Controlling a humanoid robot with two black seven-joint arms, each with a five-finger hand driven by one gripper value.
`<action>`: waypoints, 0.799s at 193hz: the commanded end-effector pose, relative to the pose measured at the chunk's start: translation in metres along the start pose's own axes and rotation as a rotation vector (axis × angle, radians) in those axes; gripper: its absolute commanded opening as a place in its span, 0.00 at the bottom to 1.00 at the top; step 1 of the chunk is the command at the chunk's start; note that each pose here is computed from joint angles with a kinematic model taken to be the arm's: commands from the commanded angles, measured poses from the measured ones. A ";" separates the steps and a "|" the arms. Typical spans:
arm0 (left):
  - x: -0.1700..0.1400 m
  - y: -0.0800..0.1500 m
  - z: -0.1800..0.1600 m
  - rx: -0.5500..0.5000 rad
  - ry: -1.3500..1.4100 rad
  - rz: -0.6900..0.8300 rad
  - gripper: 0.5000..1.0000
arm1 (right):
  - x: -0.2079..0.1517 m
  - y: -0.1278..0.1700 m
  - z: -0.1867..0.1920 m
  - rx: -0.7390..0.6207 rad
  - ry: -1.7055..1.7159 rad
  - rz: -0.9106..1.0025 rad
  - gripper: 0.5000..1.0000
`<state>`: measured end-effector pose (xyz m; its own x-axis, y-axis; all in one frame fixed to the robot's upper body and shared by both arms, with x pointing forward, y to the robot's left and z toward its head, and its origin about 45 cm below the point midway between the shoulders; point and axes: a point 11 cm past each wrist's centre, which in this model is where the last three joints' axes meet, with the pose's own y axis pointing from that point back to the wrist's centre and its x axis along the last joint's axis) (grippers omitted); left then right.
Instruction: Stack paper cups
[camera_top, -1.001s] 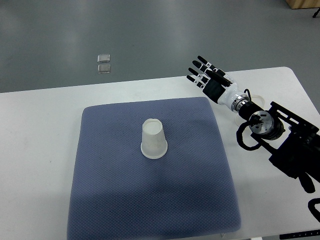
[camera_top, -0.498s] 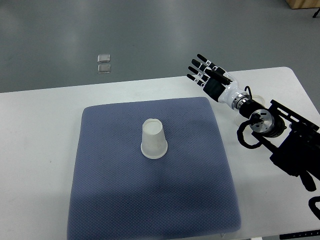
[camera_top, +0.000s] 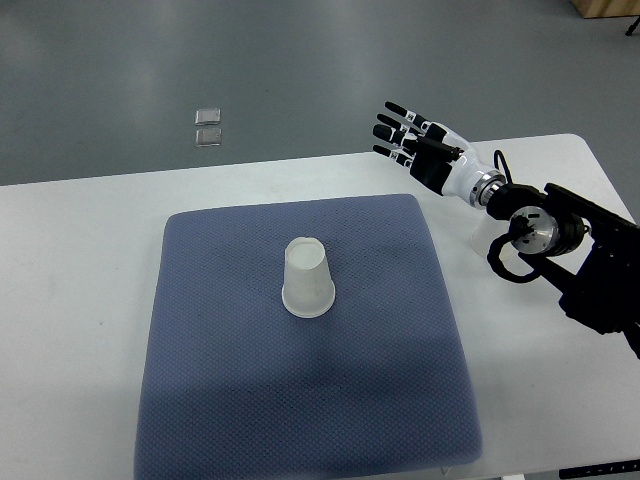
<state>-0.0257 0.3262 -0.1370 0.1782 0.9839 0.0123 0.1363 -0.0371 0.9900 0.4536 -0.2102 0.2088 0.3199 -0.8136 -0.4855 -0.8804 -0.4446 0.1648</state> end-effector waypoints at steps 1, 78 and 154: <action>-0.001 0.000 0.000 0.000 0.000 -0.002 1.00 | 0.002 0.000 -0.012 -0.022 0.085 -0.004 0.85; -0.003 0.000 0.000 0.000 -0.004 -0.015 1.00 | 0.006 0.002 -0.047 -0.064 0.296 -0.007 0.85; -0.004 0.000 -0.001 0.000 -0.007 -0.021 1.00 | 0.007 0.011 -0.084 -0.174 0.566 -0.061 0.85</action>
<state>-0.0268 0.3231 -0.1371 0.1807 0.9835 -0.0061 0.1392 -0.0194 0.9901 0.4750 -0.2478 0.2658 0.4748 -0.8724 -0.1159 -0.8397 -0.4885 0.2373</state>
